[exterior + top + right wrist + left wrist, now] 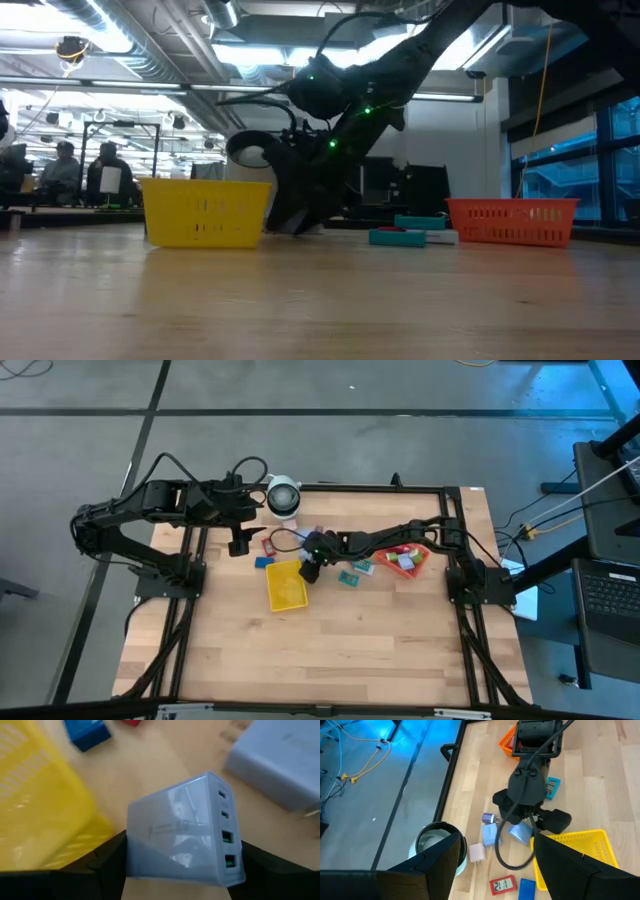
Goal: Pick & Place Office items
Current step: Put the bottom blue charger adapter into the orange basket
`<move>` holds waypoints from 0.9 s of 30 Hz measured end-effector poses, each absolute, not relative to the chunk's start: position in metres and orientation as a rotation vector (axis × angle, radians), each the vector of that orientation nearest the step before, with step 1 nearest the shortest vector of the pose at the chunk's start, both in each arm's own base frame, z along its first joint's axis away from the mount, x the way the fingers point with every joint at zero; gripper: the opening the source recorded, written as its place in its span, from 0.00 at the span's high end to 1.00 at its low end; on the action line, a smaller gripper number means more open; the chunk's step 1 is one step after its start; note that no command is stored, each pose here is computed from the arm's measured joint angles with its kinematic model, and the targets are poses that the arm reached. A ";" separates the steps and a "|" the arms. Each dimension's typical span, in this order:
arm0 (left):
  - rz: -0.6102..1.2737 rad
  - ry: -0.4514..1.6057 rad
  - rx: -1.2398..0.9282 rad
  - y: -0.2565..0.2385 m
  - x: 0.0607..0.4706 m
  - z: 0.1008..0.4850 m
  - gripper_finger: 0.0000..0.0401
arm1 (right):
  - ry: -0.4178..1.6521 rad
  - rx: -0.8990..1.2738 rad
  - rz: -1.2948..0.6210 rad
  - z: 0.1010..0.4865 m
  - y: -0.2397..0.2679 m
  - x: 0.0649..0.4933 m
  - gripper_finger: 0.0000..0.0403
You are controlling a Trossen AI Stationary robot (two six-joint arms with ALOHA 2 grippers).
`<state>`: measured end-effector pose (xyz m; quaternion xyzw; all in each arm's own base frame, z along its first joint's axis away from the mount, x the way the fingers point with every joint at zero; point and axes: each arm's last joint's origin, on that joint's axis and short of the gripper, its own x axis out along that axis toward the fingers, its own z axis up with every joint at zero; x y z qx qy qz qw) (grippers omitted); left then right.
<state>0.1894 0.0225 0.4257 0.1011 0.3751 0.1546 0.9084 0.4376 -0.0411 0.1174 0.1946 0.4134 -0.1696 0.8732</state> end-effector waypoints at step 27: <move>0.225 0.762 0.218 0.007 0.191 0.426 0.37 | 1.134 0.270 -0.832 0.195 -0.066 0.374 0.34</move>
